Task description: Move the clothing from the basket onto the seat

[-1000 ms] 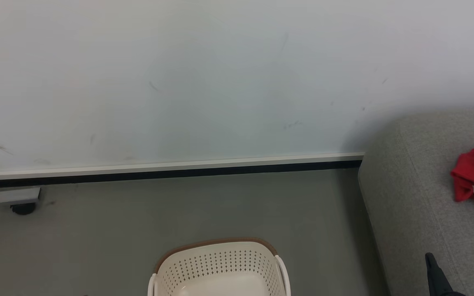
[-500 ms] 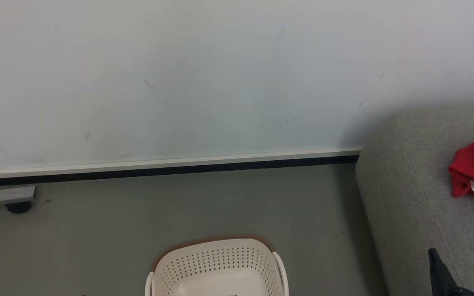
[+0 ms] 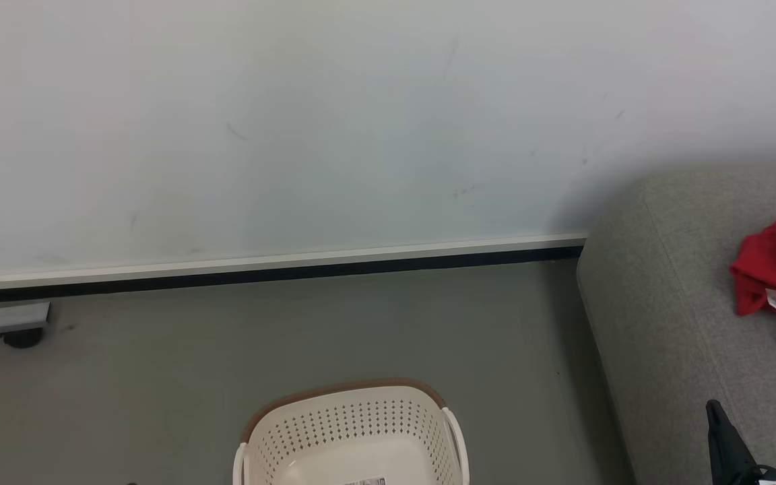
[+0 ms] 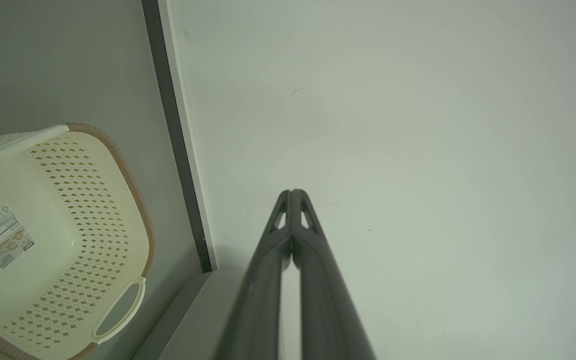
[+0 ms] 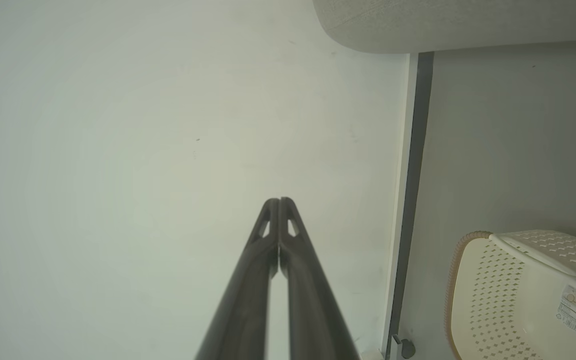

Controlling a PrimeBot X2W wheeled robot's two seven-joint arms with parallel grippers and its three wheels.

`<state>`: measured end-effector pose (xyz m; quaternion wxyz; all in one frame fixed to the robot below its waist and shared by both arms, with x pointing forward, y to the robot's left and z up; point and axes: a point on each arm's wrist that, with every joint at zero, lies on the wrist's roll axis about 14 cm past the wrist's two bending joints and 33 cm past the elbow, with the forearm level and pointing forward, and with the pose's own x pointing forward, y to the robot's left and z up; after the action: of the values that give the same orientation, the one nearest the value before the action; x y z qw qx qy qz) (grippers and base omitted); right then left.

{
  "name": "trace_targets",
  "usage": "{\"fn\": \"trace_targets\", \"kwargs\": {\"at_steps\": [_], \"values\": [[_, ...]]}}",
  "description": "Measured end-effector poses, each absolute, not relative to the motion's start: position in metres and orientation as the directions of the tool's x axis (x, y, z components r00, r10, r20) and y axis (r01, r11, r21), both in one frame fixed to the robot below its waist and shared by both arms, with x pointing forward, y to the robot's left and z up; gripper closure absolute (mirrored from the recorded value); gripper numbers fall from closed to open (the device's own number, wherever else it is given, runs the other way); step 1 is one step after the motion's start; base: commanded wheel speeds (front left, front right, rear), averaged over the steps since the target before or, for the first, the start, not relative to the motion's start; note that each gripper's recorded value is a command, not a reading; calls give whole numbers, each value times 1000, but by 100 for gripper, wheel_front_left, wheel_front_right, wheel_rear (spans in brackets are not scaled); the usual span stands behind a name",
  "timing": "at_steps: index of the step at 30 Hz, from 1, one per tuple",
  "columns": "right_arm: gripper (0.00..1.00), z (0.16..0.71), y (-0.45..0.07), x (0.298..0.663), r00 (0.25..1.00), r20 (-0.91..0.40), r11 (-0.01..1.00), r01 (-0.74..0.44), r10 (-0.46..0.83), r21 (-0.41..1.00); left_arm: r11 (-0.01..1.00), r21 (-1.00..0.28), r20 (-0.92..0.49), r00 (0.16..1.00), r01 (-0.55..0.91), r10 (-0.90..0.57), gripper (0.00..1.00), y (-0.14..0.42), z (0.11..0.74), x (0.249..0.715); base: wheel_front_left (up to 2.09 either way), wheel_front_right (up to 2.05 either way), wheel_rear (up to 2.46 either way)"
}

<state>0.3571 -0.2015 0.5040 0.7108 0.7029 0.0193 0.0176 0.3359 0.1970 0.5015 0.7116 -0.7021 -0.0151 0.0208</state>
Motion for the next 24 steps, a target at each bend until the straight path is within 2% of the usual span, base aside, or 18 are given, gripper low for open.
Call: {"fn": "trace_targets", "kwargs": {"at_steps": [24], "values": [[100,503,-203,357,999,-2,-5,3,49,1000,-4,-1000,-9,999,-9,50,100,197,501,337,0,0,0]]}}
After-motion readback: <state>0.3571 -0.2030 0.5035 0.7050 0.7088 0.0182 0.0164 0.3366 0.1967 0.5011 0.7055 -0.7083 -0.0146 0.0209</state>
